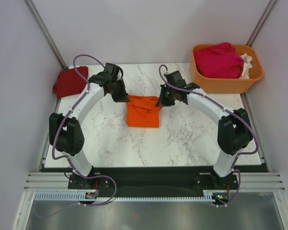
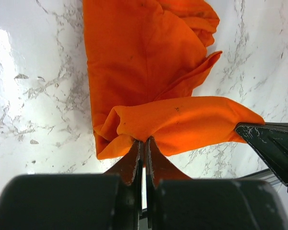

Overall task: Fold and stack the t-shirts
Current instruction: Fold the tshirt

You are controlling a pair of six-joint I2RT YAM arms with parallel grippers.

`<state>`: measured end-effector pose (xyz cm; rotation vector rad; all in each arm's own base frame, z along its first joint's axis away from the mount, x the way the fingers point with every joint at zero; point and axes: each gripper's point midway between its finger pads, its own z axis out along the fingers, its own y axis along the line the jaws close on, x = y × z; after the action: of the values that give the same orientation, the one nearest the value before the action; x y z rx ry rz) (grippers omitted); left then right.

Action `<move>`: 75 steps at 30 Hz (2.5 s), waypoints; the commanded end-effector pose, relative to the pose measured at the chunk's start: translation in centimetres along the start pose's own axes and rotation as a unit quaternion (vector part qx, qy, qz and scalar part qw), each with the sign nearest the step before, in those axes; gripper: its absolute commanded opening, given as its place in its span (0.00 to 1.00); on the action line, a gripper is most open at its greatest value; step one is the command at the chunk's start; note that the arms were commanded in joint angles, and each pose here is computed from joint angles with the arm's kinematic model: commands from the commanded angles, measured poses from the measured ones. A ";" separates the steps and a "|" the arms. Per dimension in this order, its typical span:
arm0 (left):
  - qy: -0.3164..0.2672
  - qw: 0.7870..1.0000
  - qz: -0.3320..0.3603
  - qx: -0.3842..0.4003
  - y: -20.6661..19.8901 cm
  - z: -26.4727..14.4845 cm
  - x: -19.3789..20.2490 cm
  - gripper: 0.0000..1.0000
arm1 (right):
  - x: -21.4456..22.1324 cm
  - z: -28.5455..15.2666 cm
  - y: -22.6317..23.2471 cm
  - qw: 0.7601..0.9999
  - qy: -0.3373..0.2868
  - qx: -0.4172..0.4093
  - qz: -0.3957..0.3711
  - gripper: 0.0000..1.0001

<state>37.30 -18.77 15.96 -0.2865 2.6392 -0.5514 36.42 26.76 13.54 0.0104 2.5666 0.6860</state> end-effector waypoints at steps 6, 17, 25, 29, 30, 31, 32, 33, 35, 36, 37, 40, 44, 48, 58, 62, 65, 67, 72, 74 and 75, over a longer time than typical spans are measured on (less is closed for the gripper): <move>-0.008 1.000 0.018 0.015 -0.9 1.5 -4.3 0.02 | -4.5 1.4 0.5 1.000 -0.014 -0.021 0.004 0.05; 0.038 0.999 0.014 -0.003 1.0 8.7 -6.9 0.51 | -7.8 6.1 -2.4 0.999 -0.009 0.004 0.032 0.80; -0.044 0.999 0.026 0.004 0.8 6.1 -13.9 0.71 | -16.0 1.1 -3.5 0.993 -0.114 0.027 0.031 0.97; -0.084 0.995 0.049 0.008 -0.3 2.1 -15.0 0.68 | -15.3 -1.1 -0.8 0.991 -0.132 -0.023 -0.005 0.92; -0.080 0.996 0.049 0.010 -0.3 1.1 -14.0 0.67 | -13.0 -0.2 -0.1 0.993 -0.103 -0.051 -0.008 0.83; -0.074 0.996 0.051 0.011 -0.4 0.8 -13.2 0.65 | -13.0 -0.6 1.5 0.990 -0.113 -0.086 -0.018 0.72; -0.066 0.996 0.054 0.011 -0.6 0.7 -12.1 0.60 | -11.9 -0.1 2.5 0.989 -0.099 -0.110 -0.017 0.56; -0.053 0.997 0.055 0.007 0.1 0.6 -10.1 0.56 | -9.6 0.8 3.2 0.987 -0.062 -0.149 -0.010 0.31; -0.051 0.995 0.068 0.048 -1.3 0.9 -8.3 0.47 | -9.0 2.1 4.5 0.978 -0.048 -0.201 0.002 0.17; -0.015 0.997 0.059 0.050 0.0 2.5 -5.2 0.45 | -8.4 2.7 4.8 0.975 -0.035 -0.220 0.006 0.08; -0.008 0.997 0.059 0.048 0.4 1.8 -3.8 0.45 | -8.2 4.0 4.8 0.971 -0.026 -0.237 0.008 0.06; 0.021 0.991 0.056 0.117 -1.3 3.1 -0.2 0.39 | -7.8 6.7 4.6 0.967 -0.002 -0.254 0.016 0.02; 0.070 0.991 0.052 0.098 0.1 5.1 3.6 0.39 | -8.5 9.5 3.2 0.969 0.005 -0.247 0.023 0.00; 0.063 0.995 0.050 0.062 2.2 7.6 3.9 0.39 | -9.1 12.2 0.6 0.971 0.011 -0.237 0.039 0.00; 0.104 0.994 0.014 -0.037 8.4 10.6 8.7 0.34 | -9.3 15.9 -4.2 0.965 0.039 -0.249 0.077 0.10; 0.087 0.996 0.021 -0.017 7.1 9.3 7.8 0.40 | -9.6 15.8 -4.3 0.965 0.034 -0.246 0.078 0.09; 0.039 0.998 0.035 0.036 3.7 5.7 5.0 0.57 | -12.0 13.8 -2.8 0.964 0.006 -0.256 0.063 0.15; -0.008 0.997 0.054 0.060 1.9 2.8 2.9 0.72 | -14.3 11.4 -0.9 0.961 -0.021 -0.271 0.047 0.30; -0.078 0.993 0.078 0.028 2.3 0.2 -0.8 0.79 | -19.8 3.1 4.2 0.948 -0.098 -0.302 0.003 0.90; -0.086 0.994 0.068 0.018 3.2 0.3 -1.3 0.78 | -19.9 -0.1 5.4 0.945 -0.116 -0.304 -0.012 0.93; -0.093 0.993 0.072 0.019 3.3 0.5 -1.7 0.78 | -19.6 -1.0 5.5 0.946 -0.122 -0.300 -0.016 0.94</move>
<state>37.54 -17.61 14.96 -0.1277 2.4681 -0.6114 54.06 29.35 13.58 -0.0064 2.2634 1.3710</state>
